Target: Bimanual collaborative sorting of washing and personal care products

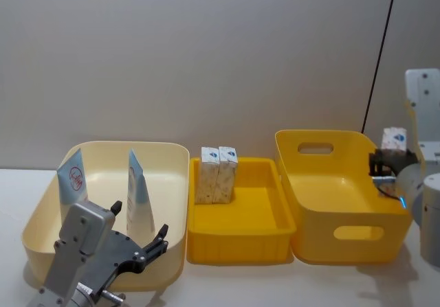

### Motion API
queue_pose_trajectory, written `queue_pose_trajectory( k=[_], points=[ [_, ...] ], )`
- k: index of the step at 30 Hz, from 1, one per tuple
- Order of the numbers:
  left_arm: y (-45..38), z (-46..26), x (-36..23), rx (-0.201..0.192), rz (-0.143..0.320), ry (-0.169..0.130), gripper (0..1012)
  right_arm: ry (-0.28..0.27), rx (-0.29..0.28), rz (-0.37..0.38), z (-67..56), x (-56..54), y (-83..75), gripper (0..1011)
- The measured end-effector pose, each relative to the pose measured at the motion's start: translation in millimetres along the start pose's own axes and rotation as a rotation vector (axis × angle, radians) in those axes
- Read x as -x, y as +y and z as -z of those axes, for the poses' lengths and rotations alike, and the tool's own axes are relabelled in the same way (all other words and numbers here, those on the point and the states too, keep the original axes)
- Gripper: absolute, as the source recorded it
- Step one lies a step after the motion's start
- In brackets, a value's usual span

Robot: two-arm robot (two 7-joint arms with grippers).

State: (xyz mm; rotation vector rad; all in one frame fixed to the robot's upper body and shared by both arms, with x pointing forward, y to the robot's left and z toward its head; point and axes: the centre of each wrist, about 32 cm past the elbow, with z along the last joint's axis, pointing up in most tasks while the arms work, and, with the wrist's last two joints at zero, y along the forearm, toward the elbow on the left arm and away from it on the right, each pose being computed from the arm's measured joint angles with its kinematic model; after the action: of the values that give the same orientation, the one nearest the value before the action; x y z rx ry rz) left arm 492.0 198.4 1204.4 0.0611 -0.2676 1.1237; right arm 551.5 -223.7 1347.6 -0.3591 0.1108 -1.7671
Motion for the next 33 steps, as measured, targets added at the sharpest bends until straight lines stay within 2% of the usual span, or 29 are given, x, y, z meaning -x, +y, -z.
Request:
queue_pose_trajectory(
  k=[5, 11, 28, 33],
  points=[
    [0.0, 0.0, 0.0, 0.000, 0.000, 0.000, 1000, 0.008, 0.030, 0.016, 3.3, -4.9, 1.9, 450],
    [0.0, 0.0, 0.0, 0.000, 0.000, 0.000, 1000, 0.009, 0.031, 0.020, 3.9, -5.7, 1.5, 450],
    [0.0, 0.0, 0.0, 0.000, 0.000, 0.000, 1000, -0.025, -0.079, -0.037, -2.3, 8.4, -4.7, 450],
    [0.0, 0.0, 0.0, 0.000, 0.000, 0.000, 999, -0.034, -0.086, -0.051, -3.2, 12.5, -3.4, 450]
  ],
)
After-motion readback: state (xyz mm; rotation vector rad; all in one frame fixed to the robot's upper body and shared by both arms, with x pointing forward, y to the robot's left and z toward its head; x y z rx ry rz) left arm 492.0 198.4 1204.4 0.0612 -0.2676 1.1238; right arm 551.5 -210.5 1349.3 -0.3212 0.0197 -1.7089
